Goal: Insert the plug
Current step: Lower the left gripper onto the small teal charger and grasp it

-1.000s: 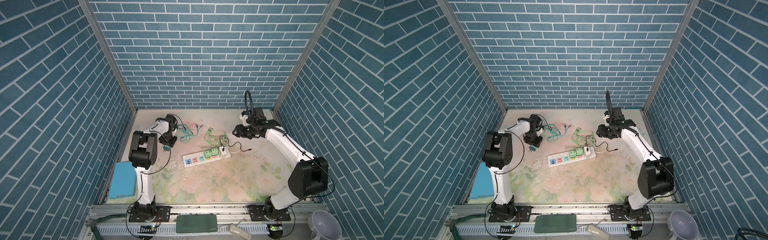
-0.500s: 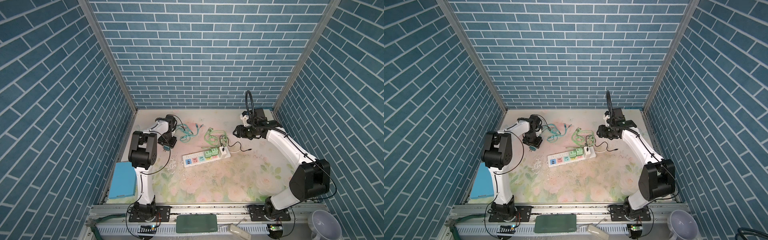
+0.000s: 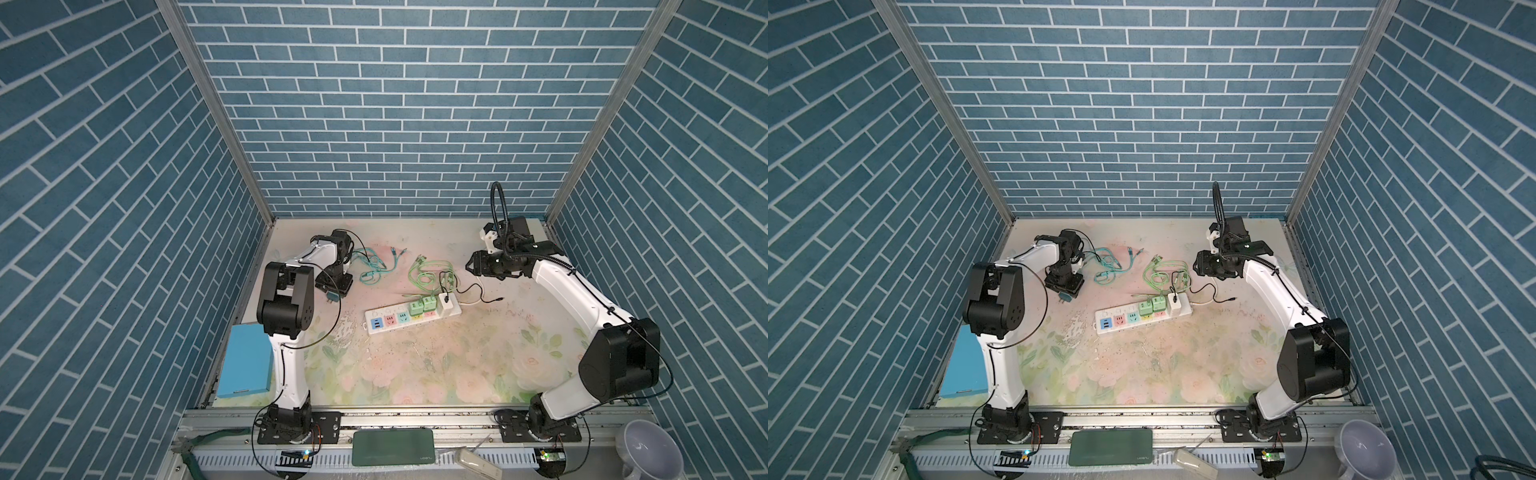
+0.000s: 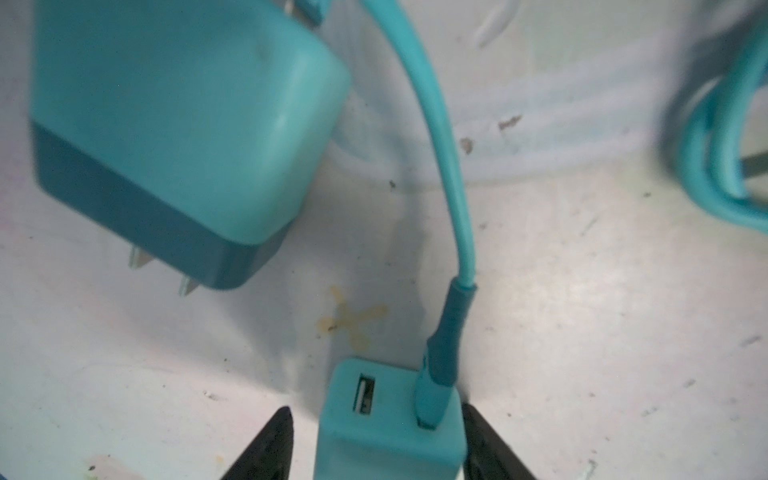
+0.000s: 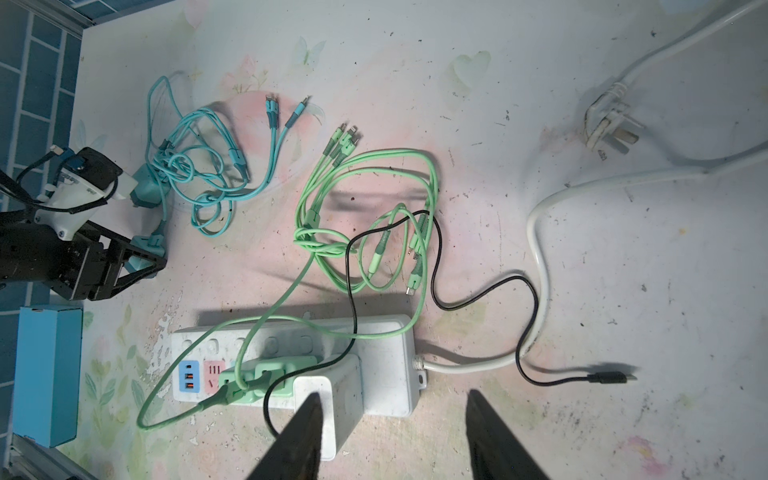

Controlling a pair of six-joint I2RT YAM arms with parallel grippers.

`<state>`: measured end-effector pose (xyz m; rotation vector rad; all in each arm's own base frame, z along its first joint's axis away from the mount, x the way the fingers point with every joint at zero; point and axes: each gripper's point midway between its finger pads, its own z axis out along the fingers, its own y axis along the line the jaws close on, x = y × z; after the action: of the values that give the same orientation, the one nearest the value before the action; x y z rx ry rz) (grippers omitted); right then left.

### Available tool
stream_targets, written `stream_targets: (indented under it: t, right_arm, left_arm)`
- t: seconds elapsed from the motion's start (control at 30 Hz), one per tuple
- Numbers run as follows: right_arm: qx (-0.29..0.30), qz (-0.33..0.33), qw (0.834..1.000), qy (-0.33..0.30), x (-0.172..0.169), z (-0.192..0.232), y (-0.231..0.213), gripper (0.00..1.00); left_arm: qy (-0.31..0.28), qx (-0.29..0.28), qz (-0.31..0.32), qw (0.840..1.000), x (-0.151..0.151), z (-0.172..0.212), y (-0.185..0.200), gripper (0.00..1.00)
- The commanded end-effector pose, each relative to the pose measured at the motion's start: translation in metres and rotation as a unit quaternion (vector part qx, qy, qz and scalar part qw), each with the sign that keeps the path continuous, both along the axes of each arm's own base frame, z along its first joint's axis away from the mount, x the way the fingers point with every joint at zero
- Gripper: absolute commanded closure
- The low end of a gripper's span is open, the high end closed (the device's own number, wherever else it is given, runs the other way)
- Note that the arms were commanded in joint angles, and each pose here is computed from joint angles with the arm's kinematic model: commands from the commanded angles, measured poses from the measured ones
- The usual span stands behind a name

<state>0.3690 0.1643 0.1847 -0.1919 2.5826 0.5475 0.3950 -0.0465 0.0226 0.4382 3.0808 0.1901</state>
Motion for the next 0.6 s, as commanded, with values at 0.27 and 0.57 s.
stream_targets:
  t: [0.27,0.57]
  right_arm:
    - [0.001,-0.004,1.000,0.001,-0.004,-0.003,-0.004,0.44]
    - [-0.001,-0.007,1.000,0.004,-0.004,-0.006,-0.008,0.44]
  left_arm:
    - [0.029,-0.008,-0.003,1.000,-0.007,-0.007,-0.001,0.55]
    - [0.037,-0.010,0.007,0.999,-0.015,-0.008,-0.001,0.71]
